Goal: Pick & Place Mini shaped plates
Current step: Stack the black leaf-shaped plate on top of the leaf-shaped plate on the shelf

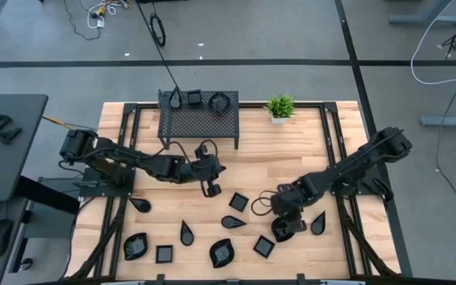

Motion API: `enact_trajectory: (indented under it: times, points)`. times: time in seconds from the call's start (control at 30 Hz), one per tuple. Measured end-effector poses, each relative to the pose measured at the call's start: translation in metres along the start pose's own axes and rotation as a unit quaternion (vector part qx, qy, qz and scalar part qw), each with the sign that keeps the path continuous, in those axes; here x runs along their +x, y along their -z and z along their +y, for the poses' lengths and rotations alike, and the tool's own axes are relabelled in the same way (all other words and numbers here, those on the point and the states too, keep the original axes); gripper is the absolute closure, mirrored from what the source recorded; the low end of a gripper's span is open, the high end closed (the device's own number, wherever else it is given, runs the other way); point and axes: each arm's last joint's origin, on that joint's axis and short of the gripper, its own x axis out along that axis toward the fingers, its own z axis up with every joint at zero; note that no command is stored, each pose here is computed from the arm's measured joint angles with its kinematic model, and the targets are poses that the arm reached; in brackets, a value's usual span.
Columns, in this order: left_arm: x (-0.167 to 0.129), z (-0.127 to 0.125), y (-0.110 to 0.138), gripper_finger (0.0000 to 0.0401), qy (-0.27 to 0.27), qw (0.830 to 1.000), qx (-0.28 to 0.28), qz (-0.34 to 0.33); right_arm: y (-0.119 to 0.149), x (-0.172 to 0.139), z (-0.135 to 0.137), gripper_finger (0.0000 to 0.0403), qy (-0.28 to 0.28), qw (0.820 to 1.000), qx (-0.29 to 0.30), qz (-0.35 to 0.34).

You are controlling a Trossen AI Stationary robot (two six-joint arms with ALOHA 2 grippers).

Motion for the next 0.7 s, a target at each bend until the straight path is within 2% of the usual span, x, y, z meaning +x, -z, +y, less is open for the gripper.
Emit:
enact_trajectory:
  times: [0.17, 0.47, 0.6, 0.7]
  points:
    - [0.000, 0.000, 0.000, 0.0391, 0.000, 1.000, -0.001, -0.001, 0.004, 0.006, -0.006, 0.0297, -0.015, 1.000, -0.012, -0.013]
    - [0.000, 0.001, -0.001, 0.0392, -0.001, 1.000, 0.000, -0.002, 0.002, 0.006, -0.006, 0.0393, -0.024, 0.999, 0.010, -0.022]
    - [0.000, 0.001, -0.001, 0.0391, -0.001, 1.000, 0.000, -0.002, 0.000, -0.002, -0.006, 0.0390, -0.047, 0.998, 0.027, -0.021]
    - [-0.006, 0.003, -0.004, 0.0393, 0.001, 1.000, -0.001, -0.005, -0.009, -0.022, -0.009, 0.0385, -0.043, 0.998, 0.047, -0.022]
